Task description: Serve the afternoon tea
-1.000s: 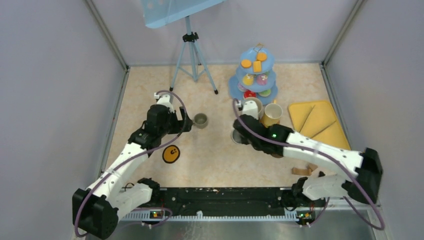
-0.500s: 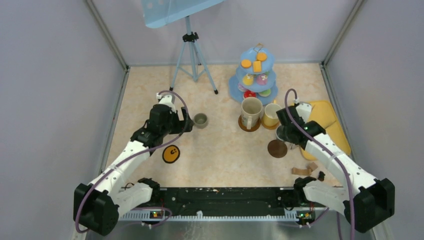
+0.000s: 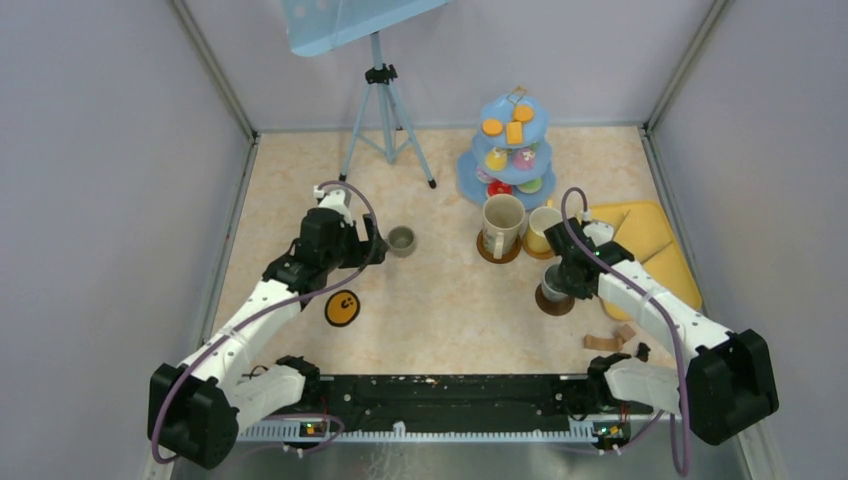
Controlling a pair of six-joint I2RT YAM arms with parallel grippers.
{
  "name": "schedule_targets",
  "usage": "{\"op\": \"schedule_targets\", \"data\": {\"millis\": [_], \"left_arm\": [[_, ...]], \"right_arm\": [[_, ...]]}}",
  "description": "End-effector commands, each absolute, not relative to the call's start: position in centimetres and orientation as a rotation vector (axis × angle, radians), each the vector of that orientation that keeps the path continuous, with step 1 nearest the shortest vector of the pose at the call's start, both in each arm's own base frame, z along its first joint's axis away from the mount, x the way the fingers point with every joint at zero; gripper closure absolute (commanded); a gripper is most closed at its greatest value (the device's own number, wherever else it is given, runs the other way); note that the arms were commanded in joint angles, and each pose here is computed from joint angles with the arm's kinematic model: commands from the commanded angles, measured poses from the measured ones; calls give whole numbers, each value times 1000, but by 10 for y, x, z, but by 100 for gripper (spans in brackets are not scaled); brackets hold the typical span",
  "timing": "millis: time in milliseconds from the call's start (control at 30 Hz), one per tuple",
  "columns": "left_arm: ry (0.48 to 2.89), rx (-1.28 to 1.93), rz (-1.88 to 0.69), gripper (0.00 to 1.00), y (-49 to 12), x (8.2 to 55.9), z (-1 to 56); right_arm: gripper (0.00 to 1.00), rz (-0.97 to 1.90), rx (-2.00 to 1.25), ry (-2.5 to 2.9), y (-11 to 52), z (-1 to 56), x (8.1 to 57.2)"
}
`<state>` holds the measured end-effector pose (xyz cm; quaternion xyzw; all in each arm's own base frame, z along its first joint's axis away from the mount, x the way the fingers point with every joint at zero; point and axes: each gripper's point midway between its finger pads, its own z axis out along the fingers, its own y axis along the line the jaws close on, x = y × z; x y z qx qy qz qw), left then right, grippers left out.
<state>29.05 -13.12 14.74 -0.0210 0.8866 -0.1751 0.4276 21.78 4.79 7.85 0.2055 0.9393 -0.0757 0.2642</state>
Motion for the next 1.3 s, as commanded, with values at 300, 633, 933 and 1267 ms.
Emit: {"op": "schedule_targets", "data": {"millis": [300,633,933,1267], "left_arm": [[2156,-38,-459,1,-137,301,165],[2154,-35,-482,1,-141,301,165],[2186,-56,-479,1,-141,302,164],[2364,-500,-124,1,-62,294,111]], "right_arm": [[100,-193,616,2518,42,68,224],[91,-186,642,2526,42,62,218],[45,-152,639,2467,40,84,222],[30,-15,444,2238,40,195,240]]}}
